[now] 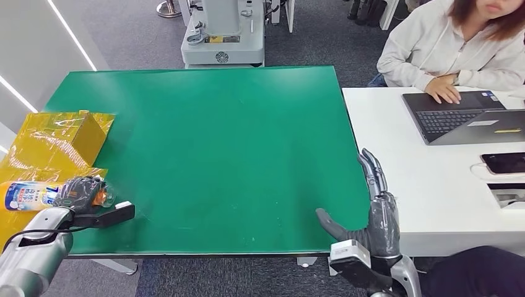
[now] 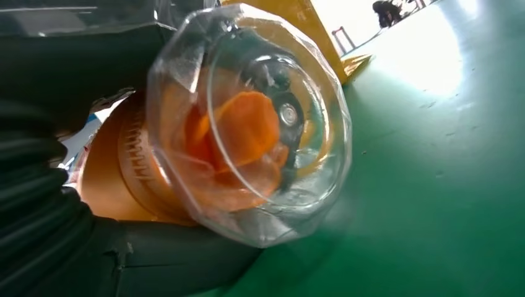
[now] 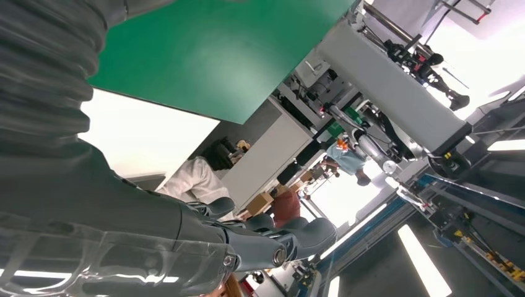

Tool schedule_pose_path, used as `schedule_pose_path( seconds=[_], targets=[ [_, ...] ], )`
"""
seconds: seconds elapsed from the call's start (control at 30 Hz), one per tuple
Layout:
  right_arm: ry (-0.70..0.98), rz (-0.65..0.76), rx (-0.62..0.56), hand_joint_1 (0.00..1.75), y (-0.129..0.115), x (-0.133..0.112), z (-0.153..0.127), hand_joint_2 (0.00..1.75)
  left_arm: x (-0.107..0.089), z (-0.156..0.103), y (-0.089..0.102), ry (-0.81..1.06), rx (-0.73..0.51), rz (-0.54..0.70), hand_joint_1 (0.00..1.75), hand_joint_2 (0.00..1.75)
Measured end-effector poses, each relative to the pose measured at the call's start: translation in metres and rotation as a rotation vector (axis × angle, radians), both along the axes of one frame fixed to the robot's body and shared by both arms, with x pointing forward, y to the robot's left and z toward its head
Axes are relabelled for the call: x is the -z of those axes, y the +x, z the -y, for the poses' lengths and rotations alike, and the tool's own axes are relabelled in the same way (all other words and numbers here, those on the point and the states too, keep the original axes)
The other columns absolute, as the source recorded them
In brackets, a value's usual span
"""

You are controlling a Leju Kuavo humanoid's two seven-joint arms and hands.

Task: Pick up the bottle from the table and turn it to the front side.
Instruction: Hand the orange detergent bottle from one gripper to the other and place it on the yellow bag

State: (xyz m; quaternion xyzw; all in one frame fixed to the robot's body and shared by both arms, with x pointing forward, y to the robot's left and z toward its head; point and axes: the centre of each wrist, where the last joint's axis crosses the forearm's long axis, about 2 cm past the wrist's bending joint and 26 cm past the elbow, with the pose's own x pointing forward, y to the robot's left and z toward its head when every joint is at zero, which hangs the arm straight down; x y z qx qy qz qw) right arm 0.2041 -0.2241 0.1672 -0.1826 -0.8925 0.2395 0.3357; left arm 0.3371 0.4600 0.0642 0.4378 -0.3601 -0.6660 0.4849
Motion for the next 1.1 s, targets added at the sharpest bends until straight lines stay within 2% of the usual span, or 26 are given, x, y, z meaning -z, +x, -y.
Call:
schedule_pose_path(
  seconds=[0.03,0.27,0.47,0.7,0.83,0.97,1.1],
  targets=[
    [-0.001,0.0,-0.004,0.0,0.0,0.0,-0.001,1.75,0.0,0.002,0.001,-0.012,-0.01,-0.003,0.0,1.75],
    [-0.009,-0.006,-0.029,0.0,-0.001,0.003,-0.008,1.75,-0.001,0.013,0.01,-0.071,-0.067,0.007,0.0,1.75],
    [-0.001,-0.03,-0.028,0.0,0.001,0.007,-0.009,1.75,-0.002,0.022,0.014,-0.168,-0.05,0.119,0.0,1.75],
    [0.001,-0.056,-0.034,0.0,0.002,0.012,-0.013,1.75,0.008,0.039,0.007,-0.45,-0.02,0.318,0.0,1.75],
    [0.004,-0.064,-0.048,0.0,0.006,0.014,-0.015,1.75,0.02,0.053,-0.002,-0.62,-0.012,0.456,0.0,1.75],
    [-0.001,-0.074,-0.063,0.0,0.011,0.018,-0.017,1.75,0.022,0.07,-0.008,-0.851,-0.124,0.619,0.0,1.75],
    [0.002,-0.078,-0.067,0.0,0.018,0.02,-0.019,1.75,0.008,0.084,-0.007,-1.127,-0.189,0.762,0.0,1.75]
  ],
)
